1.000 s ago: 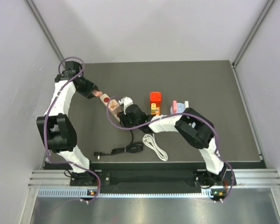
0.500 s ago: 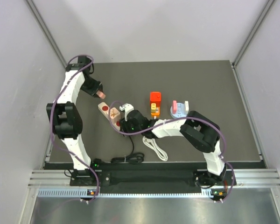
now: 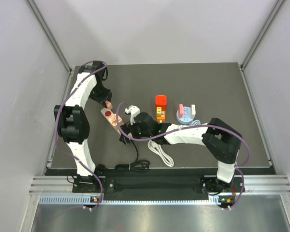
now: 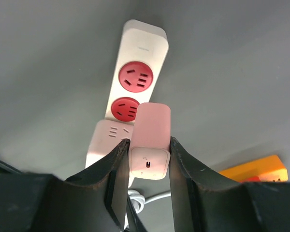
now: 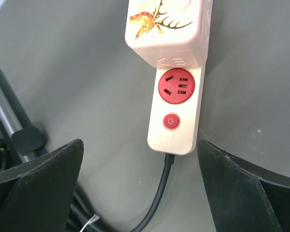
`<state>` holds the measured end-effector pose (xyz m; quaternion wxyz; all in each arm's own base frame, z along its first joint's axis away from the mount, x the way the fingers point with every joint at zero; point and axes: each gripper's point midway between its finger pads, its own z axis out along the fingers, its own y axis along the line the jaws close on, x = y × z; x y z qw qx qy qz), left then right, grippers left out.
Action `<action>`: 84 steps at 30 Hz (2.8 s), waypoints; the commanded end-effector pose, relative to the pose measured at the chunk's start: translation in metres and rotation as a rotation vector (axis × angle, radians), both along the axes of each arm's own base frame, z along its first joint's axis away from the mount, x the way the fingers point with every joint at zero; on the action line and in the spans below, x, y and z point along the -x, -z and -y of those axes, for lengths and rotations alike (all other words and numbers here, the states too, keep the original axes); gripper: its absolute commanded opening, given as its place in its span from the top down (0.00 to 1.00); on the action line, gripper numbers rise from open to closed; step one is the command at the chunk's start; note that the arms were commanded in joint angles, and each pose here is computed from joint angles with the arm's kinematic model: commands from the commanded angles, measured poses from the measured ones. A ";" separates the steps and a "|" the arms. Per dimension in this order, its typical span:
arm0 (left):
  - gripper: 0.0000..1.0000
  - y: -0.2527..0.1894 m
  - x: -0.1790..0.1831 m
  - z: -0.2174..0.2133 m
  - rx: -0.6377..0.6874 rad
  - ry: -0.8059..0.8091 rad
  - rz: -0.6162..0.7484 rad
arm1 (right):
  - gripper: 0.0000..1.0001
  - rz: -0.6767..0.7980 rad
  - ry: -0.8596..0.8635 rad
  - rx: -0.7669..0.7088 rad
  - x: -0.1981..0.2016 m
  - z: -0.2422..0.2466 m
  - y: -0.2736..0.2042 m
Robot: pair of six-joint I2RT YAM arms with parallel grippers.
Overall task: Insert the plug
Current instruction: Adjust the socket at the center of the board, then insert the plug into the socket.
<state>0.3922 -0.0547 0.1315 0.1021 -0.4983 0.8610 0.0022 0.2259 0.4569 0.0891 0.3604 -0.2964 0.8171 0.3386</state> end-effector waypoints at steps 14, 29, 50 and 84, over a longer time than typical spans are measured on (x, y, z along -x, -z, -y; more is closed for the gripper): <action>1.00 0.024 0.007 -0.013 -0.068 -0.011 -0.086 | 0.00 0.134 0.115 -0.085 -0.002 0.038 -0.088; 1.00 0.048 0.005 -0.016 -0.080 0.010 -0.140 | 0.00 0.146 0.128 -0.116 -0.001 0.039 -0.105; 1.00 0.059 0.003 -0.014 -0.073 0.070 -0.150 | 0.00 0.144 0.127 -0.111 0.003 0.033 -0.099; 1.00 0.126 0.039 -0.031 -0.047 0.136 -0.281 | 0.00 0.176 0.138 -0.141 0.005 0.035 -0.121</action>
